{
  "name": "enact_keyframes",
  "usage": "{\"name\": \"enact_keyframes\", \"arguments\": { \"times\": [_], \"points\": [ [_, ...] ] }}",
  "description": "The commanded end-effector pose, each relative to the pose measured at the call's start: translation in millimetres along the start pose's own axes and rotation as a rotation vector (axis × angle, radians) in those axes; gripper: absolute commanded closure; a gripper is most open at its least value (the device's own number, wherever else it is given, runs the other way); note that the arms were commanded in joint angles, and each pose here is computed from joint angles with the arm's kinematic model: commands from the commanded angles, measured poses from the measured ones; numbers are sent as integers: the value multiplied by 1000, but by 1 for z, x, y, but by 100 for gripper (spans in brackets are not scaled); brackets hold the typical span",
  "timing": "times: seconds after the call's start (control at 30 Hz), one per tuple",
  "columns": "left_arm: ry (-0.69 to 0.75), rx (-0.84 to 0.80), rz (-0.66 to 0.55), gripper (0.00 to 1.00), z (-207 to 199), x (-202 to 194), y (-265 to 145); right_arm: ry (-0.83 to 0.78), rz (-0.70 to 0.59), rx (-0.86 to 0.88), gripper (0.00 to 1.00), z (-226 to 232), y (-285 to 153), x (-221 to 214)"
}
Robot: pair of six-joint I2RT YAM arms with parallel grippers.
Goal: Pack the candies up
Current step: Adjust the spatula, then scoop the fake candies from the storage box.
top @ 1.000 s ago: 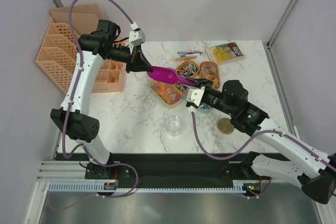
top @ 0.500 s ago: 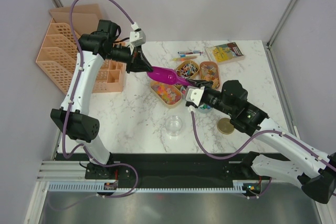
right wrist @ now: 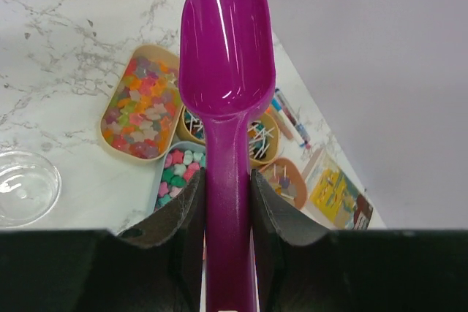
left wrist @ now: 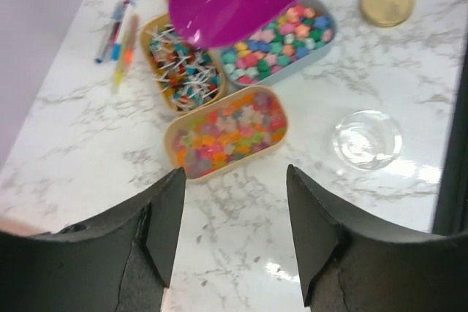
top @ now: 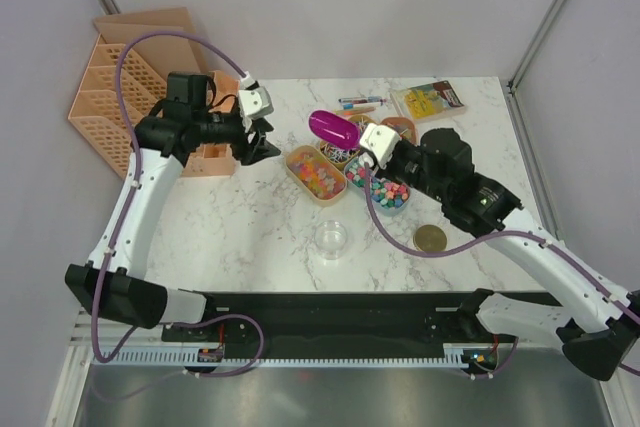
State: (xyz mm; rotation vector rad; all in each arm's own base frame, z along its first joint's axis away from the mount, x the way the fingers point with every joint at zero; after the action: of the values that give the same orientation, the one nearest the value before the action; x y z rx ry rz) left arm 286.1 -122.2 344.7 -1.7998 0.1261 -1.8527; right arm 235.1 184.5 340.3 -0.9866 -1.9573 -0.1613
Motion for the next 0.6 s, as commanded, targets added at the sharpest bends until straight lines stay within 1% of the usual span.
{"name": "enact_keyframes", "arguments": {
  "times": [0.0,0.03,0.07,0.13,0.17,0.2,0.23,0.27,0.33,0.43,0.5,0.53,0.57],
  "points": [
    [91,282,-22,36,39,-2,4,164,158,-39,100,-13,-6,-15],
    [75,281,-8,38,41,-10,9,184,194,-26,100,-14,-9,-17],
    [60,275,2,44,43,-14,13,189,223,-8,100,-13,-8,-22],
    [-5,260,18,56,52,-23,26,203,327,45,100,-10,-6,-35],
    [-58,261,25,68,56,-26,31,216,354,54,100,-10,-6,-39],
    [-85,258,30,76,61,-28,36,232,383,94,100,-6,-3,-45],
    [-119,253,45,88,72,-34,47,246,396,103,100,-8,-3,-43],
    [-174,271,59,98,78,-37,52,266,432,135,100,-5,-6,-47],
    [-233,270,84,98,95,-47,68,316,459,172,100,-3,-5,-50],
    [-285,292,143,98,114,-65,92,358,550,228,100,7,-15,-60],
    [-328,331,173,98,123,-70,102,403,585,212,100,5,-17,-67],
    [-326,348,173,98,130,-65,105,423,599,209,100,6,-19,-70],
    [-335,369,202,98,136,-72,112,439,612,203,100,4,-19,-73]
  ]
}}
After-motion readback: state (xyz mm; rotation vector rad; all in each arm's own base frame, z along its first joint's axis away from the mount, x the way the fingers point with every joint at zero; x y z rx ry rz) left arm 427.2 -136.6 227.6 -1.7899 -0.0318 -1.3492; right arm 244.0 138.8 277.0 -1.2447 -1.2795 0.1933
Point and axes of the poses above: each gripper's point midway between its finger pads, its own y axis out along the fingers, its own z axis along the line the jaws close on, x = y × z, the point moved 7 cm from there along -y, back along the fingers, and after that the axes turned 3 degrees about -y, right-handed, at the moved point
